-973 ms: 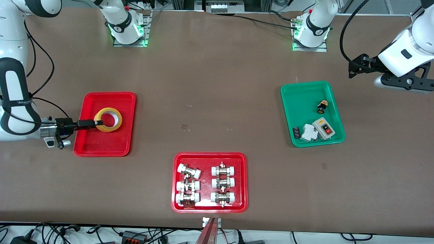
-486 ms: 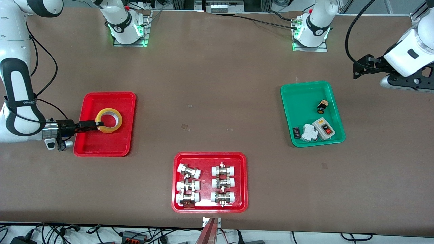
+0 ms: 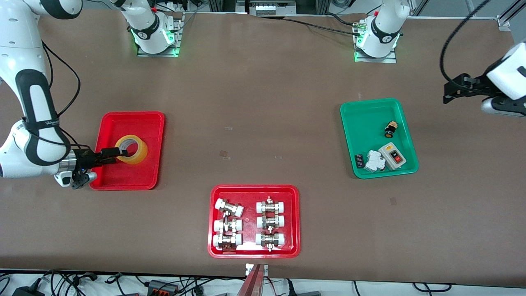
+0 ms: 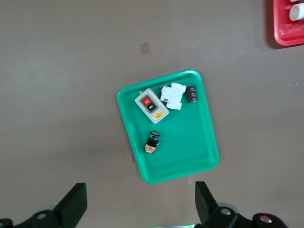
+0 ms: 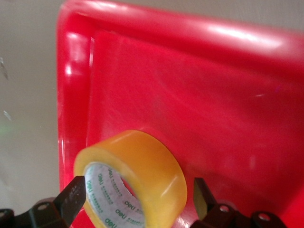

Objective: Left arm passes tape to right arm into tray
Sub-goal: 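Open the right gripper and withdraw it from the red tray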

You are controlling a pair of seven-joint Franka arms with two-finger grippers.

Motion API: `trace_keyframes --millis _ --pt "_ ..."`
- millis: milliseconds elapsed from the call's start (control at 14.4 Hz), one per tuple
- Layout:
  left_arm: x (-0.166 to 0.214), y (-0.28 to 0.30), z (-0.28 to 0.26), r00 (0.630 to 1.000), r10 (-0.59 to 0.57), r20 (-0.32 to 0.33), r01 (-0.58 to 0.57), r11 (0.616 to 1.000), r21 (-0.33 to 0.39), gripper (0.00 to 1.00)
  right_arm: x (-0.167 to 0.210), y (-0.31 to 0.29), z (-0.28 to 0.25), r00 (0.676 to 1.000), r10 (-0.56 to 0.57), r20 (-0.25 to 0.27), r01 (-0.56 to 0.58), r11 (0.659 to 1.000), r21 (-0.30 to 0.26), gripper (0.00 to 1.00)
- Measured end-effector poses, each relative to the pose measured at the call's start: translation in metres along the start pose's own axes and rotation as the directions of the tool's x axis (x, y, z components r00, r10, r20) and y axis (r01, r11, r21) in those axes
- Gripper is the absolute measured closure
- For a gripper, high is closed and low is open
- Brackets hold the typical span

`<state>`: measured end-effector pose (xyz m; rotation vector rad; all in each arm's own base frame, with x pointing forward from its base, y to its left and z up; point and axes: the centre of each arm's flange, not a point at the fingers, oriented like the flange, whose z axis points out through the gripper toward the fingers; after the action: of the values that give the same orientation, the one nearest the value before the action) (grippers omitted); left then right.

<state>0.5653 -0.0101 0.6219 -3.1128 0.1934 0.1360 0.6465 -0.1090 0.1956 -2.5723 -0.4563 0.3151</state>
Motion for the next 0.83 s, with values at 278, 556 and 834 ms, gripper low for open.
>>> trace_keyframes --millis 278,556,834 --pt "0.001 -0.005 0.001 1.0 -0.003 -0.001 0.003 1.0 -0.003 0.0 0.012 -0.068 -0.095 0.998 0.05 -0.041 -0.058 0.972 -0.227 0.0" --pt "0.007 0.002 0.004 1.0 -0.01 -0.012 0.009 0.998 -0.063 0.0 -0.001 -0.118 -0.166 0.972 0.182 -0.151 -0.224 0.914 -0.338 0.0" --pt "0.012 0.0 0.011 0.997 -0.082 0.001 0.082 0.994 -0.073 0.0 -0.019 -0.183 -0.223 0.93 0.32 -0.18 -0.364 0.867 -0.341 0.0"
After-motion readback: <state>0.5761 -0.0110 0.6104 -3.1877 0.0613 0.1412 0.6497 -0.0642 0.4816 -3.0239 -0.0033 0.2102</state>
